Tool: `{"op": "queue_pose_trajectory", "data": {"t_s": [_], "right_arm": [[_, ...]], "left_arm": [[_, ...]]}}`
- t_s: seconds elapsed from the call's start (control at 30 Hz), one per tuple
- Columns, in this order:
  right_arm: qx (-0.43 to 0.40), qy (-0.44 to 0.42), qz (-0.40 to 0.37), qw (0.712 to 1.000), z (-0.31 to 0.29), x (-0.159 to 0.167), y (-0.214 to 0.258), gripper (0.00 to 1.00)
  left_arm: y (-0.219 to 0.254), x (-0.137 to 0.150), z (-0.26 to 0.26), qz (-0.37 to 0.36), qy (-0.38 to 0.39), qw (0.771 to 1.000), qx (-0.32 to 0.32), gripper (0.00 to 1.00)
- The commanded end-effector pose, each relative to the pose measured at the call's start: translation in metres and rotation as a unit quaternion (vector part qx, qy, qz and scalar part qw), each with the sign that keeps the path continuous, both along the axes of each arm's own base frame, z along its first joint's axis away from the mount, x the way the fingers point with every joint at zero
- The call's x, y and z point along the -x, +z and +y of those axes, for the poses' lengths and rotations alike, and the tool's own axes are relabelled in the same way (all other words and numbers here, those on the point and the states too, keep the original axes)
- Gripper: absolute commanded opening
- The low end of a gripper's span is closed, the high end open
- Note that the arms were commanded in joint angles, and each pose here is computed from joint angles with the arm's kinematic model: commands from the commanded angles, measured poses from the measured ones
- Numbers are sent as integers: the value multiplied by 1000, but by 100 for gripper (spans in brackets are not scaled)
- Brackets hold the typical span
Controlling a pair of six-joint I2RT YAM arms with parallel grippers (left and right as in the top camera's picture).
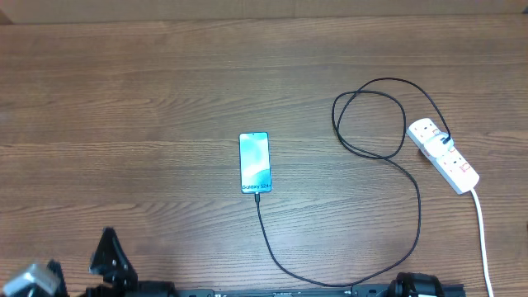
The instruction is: Plug charger to phone and switch on socket
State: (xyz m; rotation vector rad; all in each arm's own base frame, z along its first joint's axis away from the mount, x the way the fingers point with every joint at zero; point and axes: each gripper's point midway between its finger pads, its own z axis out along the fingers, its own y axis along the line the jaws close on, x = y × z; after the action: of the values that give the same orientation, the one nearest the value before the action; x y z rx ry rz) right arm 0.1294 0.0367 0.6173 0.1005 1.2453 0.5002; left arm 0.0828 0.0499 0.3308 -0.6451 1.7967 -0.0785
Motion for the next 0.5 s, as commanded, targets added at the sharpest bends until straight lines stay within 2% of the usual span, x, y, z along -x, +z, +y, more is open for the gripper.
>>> {"op": "queue_pose_trajectory", "data": {"t_s": [0.0,0.27,0.47], "right_arm": [[10,-10,-26,1000,1,27,2,6],[25,-73,-95,992,-10,94,-5,5],[39,-93,-113,988,-8,129,-21,4]], "left_arm": [[-5,14,1,-10,10,1000,6,99],[-50,42,4,81,33,996,4,100],[-53,47,8,89,54,995,2,100]]}}
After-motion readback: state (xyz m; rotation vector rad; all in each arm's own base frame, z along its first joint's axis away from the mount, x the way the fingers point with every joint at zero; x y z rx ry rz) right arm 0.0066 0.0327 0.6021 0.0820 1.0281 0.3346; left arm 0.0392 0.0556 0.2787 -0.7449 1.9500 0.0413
